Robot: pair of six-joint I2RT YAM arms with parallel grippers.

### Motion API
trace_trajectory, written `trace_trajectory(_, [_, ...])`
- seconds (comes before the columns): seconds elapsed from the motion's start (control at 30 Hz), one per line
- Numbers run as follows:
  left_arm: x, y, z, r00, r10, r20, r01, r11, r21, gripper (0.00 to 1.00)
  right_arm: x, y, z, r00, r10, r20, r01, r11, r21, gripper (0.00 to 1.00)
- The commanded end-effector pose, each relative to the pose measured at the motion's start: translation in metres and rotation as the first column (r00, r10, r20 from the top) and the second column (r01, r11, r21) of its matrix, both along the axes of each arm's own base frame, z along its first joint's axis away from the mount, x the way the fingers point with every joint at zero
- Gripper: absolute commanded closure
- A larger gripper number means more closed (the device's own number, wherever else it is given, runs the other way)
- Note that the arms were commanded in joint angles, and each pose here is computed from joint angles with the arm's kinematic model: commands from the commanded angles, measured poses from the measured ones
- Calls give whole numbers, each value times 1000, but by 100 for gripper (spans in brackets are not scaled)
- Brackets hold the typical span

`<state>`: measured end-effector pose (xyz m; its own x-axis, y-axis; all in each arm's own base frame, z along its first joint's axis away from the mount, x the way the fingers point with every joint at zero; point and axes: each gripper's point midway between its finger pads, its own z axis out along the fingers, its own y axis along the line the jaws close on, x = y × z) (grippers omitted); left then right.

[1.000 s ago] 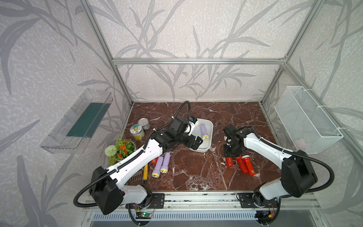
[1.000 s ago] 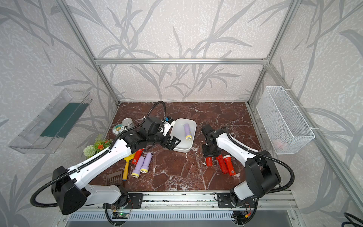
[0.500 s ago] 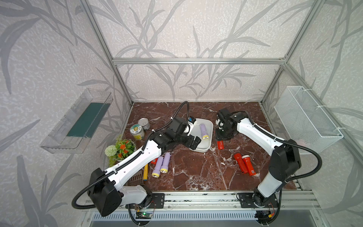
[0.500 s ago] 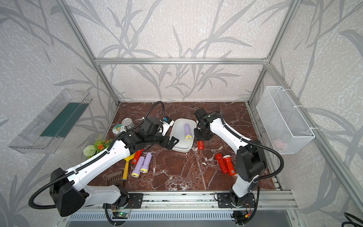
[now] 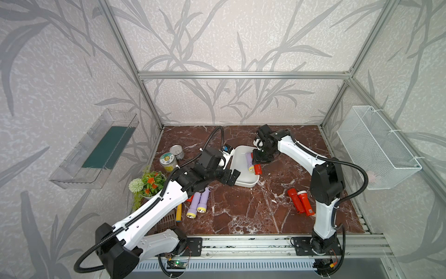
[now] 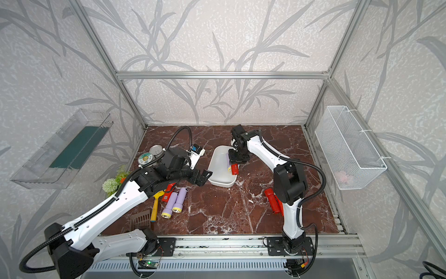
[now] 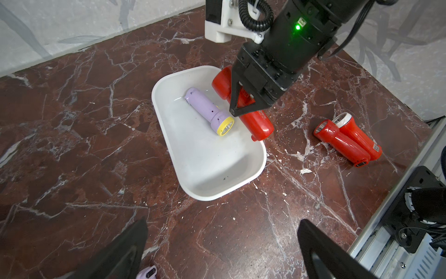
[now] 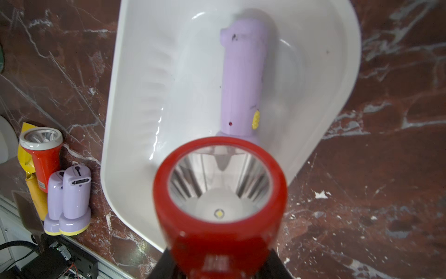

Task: Put the flashlights into the storage boxes
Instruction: Place the flashlight at the storage box.

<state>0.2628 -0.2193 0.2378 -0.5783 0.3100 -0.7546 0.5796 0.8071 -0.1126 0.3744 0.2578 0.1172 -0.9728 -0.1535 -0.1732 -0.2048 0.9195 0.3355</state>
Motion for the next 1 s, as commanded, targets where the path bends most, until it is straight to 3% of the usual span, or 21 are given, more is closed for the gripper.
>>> trace_trajectory(0.0, [-5, 18, -5, 999, 44, 3, -44, 998, 43, 1, 5, 20, 2, 999, 33, -8, -33, 998, 52, 68])
trace_trajectory(0.4, [-13, 37, 1, 995, 89, 33, -91, 994, 62, 1, 32, 51, -31, 998, 63, -27, -61, 997, 56, 68])
trace_trajectory(0.97, [-11, 41, -8, 995, 97, 26, -99, 991, 86, 1, 53, 56, -60, 996, 70, -46, -71, 997, -7, 65])
